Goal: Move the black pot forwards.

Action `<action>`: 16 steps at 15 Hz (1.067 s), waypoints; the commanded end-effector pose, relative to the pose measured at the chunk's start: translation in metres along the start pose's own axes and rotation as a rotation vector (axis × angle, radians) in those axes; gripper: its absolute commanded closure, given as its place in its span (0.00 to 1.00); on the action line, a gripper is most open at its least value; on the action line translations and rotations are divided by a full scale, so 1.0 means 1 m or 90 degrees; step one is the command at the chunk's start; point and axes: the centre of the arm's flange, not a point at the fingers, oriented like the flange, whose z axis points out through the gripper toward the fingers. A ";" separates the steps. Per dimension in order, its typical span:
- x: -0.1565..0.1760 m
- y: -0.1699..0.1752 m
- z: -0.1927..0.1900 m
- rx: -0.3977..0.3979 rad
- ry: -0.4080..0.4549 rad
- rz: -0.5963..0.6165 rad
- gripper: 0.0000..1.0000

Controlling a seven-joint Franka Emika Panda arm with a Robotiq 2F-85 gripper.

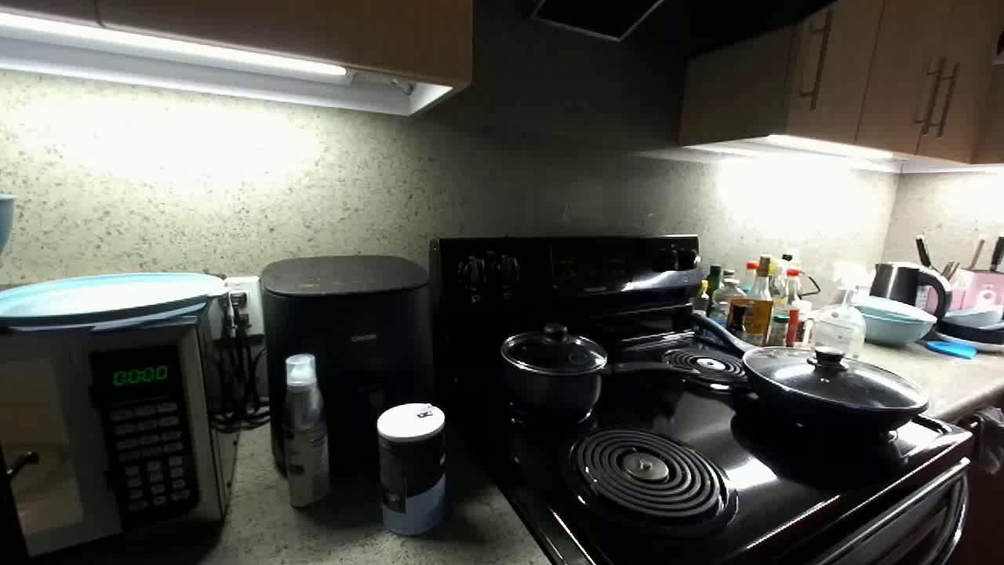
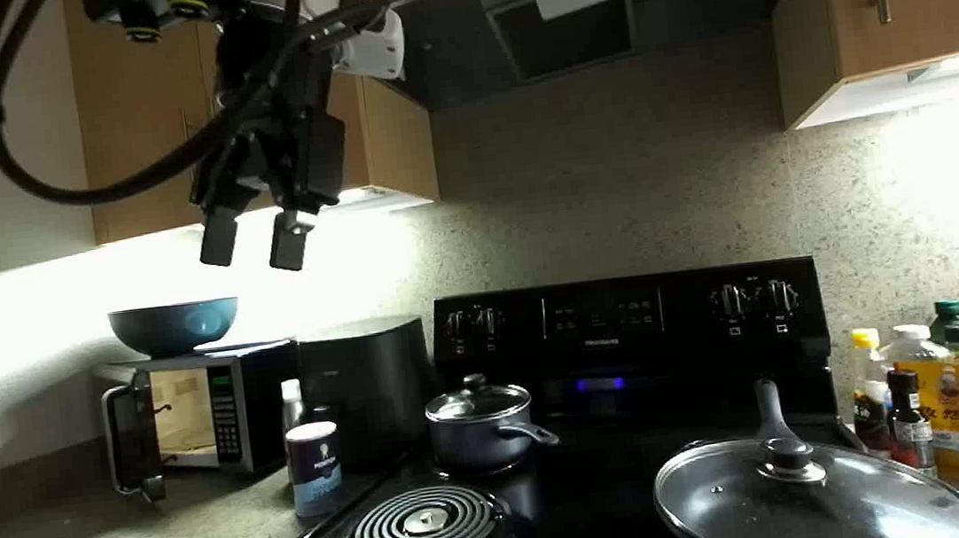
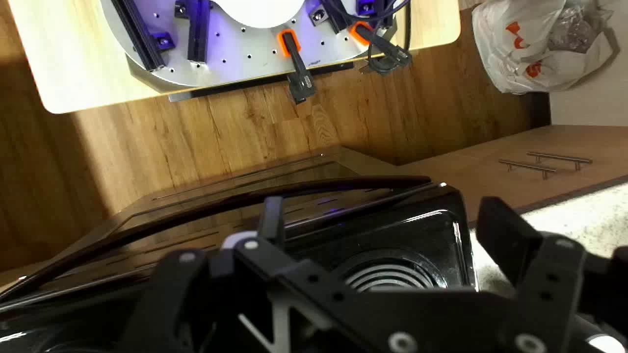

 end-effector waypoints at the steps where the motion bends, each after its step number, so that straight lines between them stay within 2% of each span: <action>1: 0.000 0.000 0.000 0.000 0.000 0.000 0.00; 8: 0.000 0.000 0.000 0.000 0.000 0.000 0.00; 16: 0.071 0.001 0.002 -0.044 0.013 0.001 0.00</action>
